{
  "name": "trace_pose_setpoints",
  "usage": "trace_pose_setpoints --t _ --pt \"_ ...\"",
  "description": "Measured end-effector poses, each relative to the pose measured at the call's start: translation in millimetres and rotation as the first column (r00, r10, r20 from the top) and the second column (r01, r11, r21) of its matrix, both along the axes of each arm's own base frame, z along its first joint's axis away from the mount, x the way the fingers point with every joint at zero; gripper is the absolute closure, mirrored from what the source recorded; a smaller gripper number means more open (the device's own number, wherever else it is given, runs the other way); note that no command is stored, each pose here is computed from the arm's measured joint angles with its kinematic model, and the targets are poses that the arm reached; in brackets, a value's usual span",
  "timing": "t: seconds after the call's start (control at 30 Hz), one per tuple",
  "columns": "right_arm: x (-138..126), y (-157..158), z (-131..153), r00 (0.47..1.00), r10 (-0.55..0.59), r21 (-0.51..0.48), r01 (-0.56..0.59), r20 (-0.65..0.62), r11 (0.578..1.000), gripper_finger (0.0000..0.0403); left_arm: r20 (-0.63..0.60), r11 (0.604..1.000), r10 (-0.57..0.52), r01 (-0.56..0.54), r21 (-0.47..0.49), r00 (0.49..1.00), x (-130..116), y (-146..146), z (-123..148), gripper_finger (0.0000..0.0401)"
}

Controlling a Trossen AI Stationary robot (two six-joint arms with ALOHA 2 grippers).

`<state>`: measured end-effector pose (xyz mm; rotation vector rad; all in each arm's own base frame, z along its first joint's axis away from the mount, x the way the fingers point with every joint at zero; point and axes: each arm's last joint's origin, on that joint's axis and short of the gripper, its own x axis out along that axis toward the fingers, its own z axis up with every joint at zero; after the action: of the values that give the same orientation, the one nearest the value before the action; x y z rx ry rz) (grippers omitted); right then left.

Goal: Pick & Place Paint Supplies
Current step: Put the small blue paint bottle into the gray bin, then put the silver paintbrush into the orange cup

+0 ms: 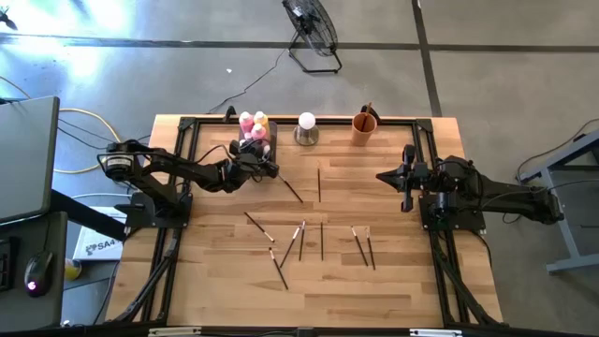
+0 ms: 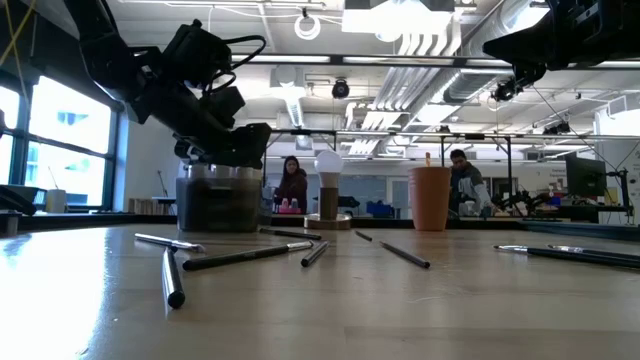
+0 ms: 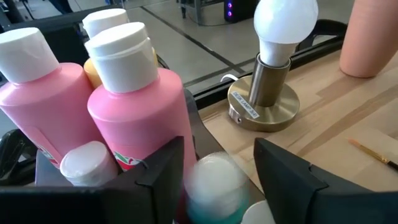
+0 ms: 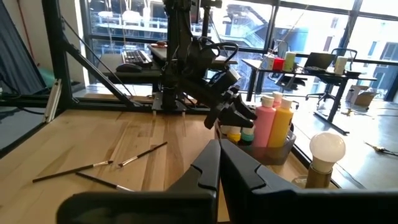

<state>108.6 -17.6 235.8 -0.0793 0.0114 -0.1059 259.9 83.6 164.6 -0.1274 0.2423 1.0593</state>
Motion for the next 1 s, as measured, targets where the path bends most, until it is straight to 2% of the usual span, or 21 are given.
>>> trace_pose_setpoints --t 0.13,0.27,0.5,0.73,1.0 --pt "0.0 0.1 0.0 1.0 0.004 0.0 -0.004 0.0 1.0 0.0401 0.001 1.0 0.0 0.0 0.0 1.0 0.0 0.0 0.3 0.0185" --pt "0.0 0.1 0.0 1.0 0.004 -0.001 -0.004 0.0 1.0 0.0401 0.022 1.0 0.0 0.0 0.008 1.0 -1.6 -0.4 6.3 0.0181" --pt "0.0 0.2 0.1 1.0 0.004 -0.001 -0.004 0.001 1.0 0.0401 0.103 0.998 -0.032 0.026 0.061 0.994 -11.3 -3.1 37.9 0.018" --pt "0.0 0.2 0.2 1.0 0.008 -0.004 -0.008 0.002 1.0 0.0401 0.224 0.987 -0.151 0.136 0.08 0.963 -22.7 -8.6 67.2 0.018" --pt "0.0 0.3 0.2 1.0 0.009 -0.005 -0.009 0.002 1.0 0.0401 0.252 0.956 -0.292 0.284 0.069 0.923 -22.0 -12.2 71.1 0.018"
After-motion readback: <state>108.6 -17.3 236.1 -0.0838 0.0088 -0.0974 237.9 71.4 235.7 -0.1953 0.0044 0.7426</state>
